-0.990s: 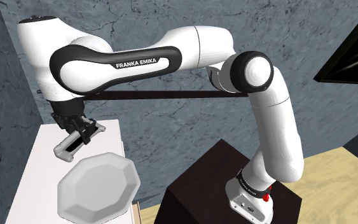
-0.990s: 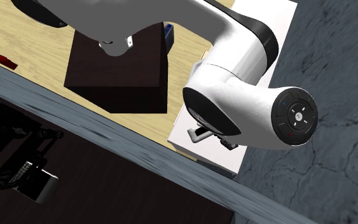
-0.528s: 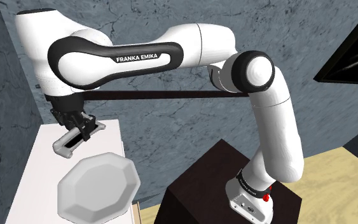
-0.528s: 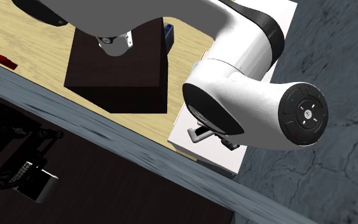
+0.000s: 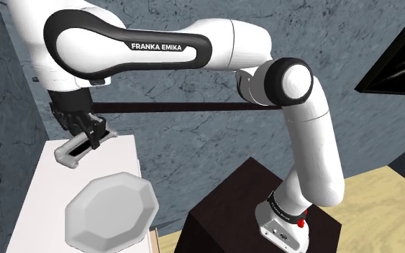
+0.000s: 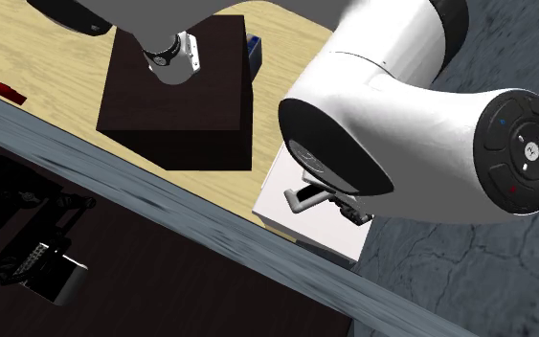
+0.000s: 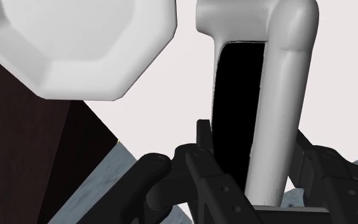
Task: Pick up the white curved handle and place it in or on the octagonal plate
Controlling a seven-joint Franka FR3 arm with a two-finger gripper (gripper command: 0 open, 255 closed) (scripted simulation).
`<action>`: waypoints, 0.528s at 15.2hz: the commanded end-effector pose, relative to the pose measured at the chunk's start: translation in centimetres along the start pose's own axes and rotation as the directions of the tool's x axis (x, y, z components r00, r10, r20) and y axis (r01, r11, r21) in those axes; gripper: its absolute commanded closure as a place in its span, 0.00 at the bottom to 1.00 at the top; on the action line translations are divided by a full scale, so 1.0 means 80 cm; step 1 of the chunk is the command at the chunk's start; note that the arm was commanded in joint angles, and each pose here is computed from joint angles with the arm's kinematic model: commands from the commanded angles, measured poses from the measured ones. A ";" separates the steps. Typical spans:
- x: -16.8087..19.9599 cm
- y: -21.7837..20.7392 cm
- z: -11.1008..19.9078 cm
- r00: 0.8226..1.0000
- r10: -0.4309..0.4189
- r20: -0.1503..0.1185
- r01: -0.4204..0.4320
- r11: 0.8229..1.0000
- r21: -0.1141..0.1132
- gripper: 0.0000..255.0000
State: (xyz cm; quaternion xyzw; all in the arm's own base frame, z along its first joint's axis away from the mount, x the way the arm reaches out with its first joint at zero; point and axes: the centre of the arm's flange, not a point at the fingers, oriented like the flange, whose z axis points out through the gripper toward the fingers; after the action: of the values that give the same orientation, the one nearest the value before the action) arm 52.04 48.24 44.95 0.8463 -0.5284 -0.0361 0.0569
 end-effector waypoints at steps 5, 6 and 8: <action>0.001 0.005 -0.034 1.000 0.000 0.000 0.000 1.000 0.000 1.00; -0.009 0.019 -0.032 1.000 0.000 0.000 0.000 1.000 0.000 1.00; -0.027 0.046 -0.028 1.000 0.000 0.000 0.000 1.000 0.000 1.00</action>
State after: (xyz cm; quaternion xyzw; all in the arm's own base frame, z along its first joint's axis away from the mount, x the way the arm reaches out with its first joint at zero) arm 49.44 48.62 47.54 0.8465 -0.5281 -0.0364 0.0568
